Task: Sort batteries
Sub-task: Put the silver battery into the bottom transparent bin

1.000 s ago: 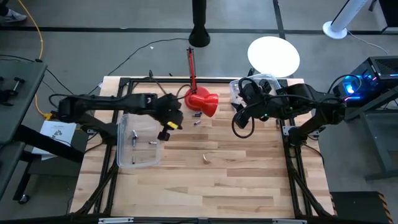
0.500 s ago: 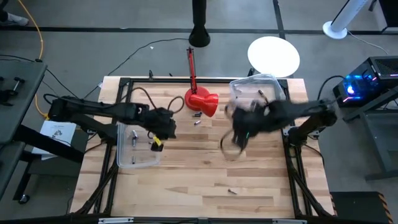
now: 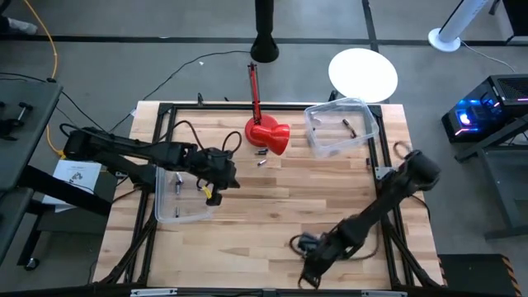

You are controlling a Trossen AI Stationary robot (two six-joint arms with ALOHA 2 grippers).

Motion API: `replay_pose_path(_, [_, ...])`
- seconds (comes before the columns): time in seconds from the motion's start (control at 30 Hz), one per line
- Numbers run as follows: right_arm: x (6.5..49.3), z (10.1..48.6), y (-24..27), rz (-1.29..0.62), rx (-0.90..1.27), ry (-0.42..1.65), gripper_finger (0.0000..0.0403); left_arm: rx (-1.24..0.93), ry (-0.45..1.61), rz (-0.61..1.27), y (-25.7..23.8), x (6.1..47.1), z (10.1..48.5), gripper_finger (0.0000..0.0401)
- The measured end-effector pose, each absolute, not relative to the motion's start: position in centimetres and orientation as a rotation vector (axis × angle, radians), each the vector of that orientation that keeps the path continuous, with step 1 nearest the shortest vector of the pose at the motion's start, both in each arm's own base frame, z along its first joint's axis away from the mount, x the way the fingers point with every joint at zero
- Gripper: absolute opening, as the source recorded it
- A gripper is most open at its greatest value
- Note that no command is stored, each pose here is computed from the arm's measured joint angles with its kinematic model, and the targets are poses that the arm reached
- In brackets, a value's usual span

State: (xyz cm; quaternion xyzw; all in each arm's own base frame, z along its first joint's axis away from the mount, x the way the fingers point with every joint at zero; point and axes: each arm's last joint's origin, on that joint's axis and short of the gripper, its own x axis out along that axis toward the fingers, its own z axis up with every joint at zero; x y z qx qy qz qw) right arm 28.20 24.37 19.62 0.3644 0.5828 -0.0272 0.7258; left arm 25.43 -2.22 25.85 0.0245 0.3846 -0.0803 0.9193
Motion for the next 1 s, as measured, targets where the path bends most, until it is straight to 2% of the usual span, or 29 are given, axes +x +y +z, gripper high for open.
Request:
replay_pose_path(0.07, [29.3,19.0,24.9,-0.065,0.689,1.326,0.0172,0.039,0.794,-0.155,-2.2,25.4,25.8,0.0])
replay_pose_path(0.27, [31.7,17.6,25.7,-0.286,0.427,1.393,0.0144,0.04,0.803,-0.153,-2.2,25.3,25.8,0.0])
replay_pose_path(0.47, [33.2,16.1,27.2,-0.319,0.477,1.432,0.014,0.084,0.814,-0.172,-2.2,25.2,25.7,0.0])
replay_pose_path(0.7, [33.6,16.2,26.3,-0.413,0.596,1.523,0.0141,0.095,0.805,-0.21,-2.3,25.3,25.7,0.0])
replay_pose_path(0.8, [33.8,17.5,26.3,-0.375,0.587,1.526,0.0153,0.08,0.804,-0.237,-2.4,25.3,25.7,0.0])
replay_pose_path(1.0, [33.4,17.3,26.9,-0.313,0.559,1.558,0.0209,0.04,0.806,-0.233,-2.4,25.3,25.8,0.0])
